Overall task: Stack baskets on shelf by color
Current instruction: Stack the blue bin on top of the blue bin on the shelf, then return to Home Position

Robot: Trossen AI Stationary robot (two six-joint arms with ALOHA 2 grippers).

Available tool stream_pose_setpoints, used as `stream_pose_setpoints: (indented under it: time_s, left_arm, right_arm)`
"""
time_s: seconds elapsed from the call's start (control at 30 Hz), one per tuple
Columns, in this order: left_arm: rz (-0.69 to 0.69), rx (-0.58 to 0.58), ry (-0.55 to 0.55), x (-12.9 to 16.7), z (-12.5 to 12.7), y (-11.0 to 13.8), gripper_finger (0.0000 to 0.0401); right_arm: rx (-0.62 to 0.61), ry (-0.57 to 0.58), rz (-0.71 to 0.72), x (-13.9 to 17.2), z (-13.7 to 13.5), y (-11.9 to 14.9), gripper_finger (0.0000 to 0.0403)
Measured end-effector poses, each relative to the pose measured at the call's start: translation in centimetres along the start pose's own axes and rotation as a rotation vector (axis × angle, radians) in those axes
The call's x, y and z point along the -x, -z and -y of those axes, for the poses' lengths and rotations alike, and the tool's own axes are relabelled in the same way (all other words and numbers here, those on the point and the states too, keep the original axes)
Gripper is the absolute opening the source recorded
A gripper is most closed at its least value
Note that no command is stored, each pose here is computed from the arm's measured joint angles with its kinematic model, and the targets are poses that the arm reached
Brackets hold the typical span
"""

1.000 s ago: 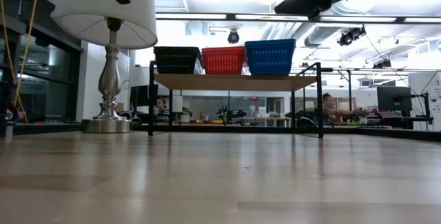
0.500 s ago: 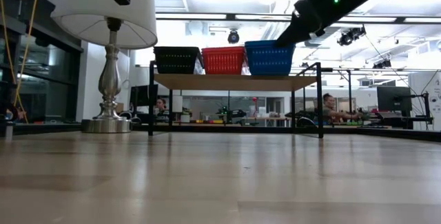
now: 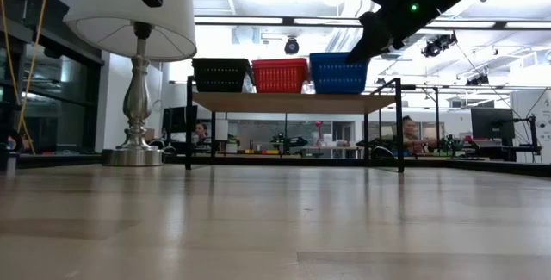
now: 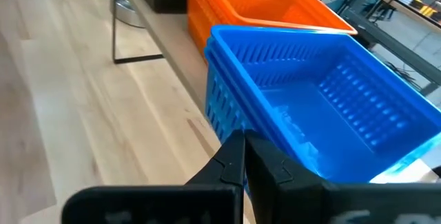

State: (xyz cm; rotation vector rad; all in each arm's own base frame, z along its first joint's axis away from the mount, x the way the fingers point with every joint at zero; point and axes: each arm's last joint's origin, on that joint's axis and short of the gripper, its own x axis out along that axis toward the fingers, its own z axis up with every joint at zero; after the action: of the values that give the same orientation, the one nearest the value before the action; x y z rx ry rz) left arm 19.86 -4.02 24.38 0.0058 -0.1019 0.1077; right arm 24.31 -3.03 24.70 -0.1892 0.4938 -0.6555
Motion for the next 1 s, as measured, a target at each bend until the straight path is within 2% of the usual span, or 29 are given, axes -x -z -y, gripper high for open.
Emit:
stream_pose_setpoints:
  time_s: [0.27,0.5,0.77,0.9,1.0]
  left_arm:
    - [-0.008,-0.003,-0.011,0.0,0.0,0.1,0.0]
    - [-0.009,-0.003,-0.024,0.0,-0.1,0.1,0.0]
    - [-0.071,-0.064,-0.039,0.0,-0.1,0.7,0.0]
    - [-0.086,-0.08,-0.091,0.3,-0.4,0.6,0.0]
    - [-0.112,-0.138,-0.167,0.6,-0.8,0.6,0.0]
  right_arm:
    - [-0.002,0.043,-0.01,-0.3,0.6,0.1,0.0]
    - [0.009,0.02,-0.009,-0.4,0.6,0.1,0.0]
    - [0.079,-0.065,-0.019,1.3,0.3,0.1,0.0]
    - [0.063,-0.169,-0.077,2.8,0.6,0.7,0.0]
    - [0.036,-0.22,-0.124,4.0,0.7,1.2,0.0]
